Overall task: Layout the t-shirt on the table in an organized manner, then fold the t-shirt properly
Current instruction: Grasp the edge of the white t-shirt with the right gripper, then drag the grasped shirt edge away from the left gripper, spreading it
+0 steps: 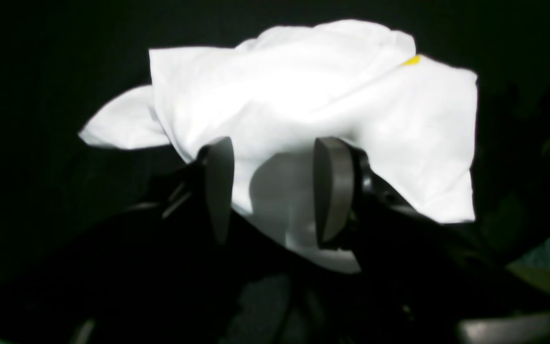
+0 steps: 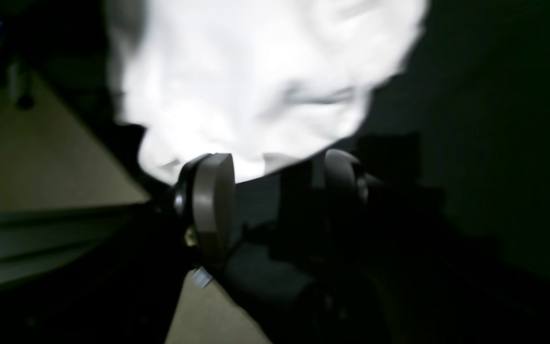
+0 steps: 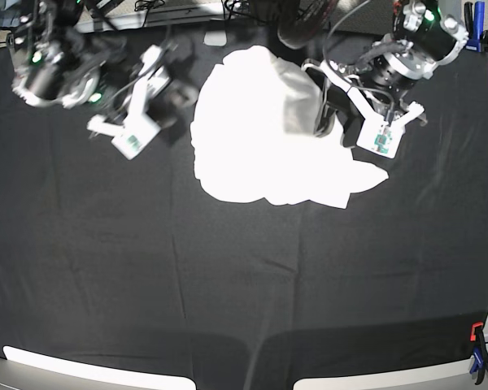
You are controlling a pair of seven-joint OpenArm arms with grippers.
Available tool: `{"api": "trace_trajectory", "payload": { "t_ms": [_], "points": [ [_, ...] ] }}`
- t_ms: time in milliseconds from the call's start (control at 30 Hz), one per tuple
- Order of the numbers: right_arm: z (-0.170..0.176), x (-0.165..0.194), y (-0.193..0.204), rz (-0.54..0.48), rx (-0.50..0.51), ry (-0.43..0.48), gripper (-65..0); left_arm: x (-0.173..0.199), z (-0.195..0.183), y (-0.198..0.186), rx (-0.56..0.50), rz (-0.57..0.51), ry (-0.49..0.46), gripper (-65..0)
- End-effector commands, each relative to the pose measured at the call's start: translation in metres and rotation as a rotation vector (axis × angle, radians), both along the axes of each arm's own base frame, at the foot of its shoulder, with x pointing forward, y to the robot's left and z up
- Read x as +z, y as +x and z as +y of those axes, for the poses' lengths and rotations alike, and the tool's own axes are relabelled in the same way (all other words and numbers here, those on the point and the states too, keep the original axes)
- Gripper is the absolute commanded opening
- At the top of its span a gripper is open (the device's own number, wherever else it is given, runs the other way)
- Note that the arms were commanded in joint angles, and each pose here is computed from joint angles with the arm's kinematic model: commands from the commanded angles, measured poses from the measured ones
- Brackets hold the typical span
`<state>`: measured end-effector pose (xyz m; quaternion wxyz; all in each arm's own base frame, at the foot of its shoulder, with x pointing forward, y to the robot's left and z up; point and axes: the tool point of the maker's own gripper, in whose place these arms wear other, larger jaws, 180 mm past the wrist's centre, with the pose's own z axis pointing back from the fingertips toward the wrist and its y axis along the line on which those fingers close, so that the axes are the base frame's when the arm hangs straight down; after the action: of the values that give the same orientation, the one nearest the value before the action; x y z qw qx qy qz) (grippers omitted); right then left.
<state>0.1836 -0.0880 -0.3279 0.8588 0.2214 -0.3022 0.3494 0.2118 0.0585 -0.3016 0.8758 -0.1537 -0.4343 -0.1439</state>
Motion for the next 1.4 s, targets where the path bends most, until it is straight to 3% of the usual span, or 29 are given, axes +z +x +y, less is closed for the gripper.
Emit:
{"api": "trace_trajectory", "payload": {
  "t_ms": [0,133,400,533,700,867,1000,1367],
  "points": [
    [0.011,0.008,0.0,-0.026,0.035,0.032,-35.1,0.01,-0.002,0.003,-0.003,-0.035,-0.014,-39.8],
    [0.035,-0.004,-0.016,-0.023,0.153,-0.005,-35.1,0.01,-0.002,0.003,-0.002,-0.037,-0.015,-39.8],
    [0.042,-0.037,-0.041,-0.153,0.429,-0.271,-35.1,0.01,-0.002,0.003,-0.003,-0.037,-0.015,-39.8],
    [0.044,-0.044,-0.049,-0.213,0.528,-0.341,-35.1,0.01,-0.001,0.004,0.0,-0.042,-0.007,-39.8],
    [0.054,-0.048,-0.063,-0.245,0.61,-0.358,-35.1,0.012,0.032,0.018,0.087,-0.133,0.198,-39.8],
    [0.055,-0.045,-0.045,-0.336,0.529,-0.403,-35.1,0.013,0.061,0.024,0.222,-0.148,0.294,-39.8],
    [0.049,-0.042,-0.032,-0.375,0.46,-0.436,-35.1,0.013,0.061,0.023,0.22,-0.144,0.291,-39.8],
    [0.051,-0.042,-0.033,-0.37,0.459,-0.42,-35.1,0.012,0.061,0.023,0.22,-0.141,0.291,-39.8]
  ]
}}
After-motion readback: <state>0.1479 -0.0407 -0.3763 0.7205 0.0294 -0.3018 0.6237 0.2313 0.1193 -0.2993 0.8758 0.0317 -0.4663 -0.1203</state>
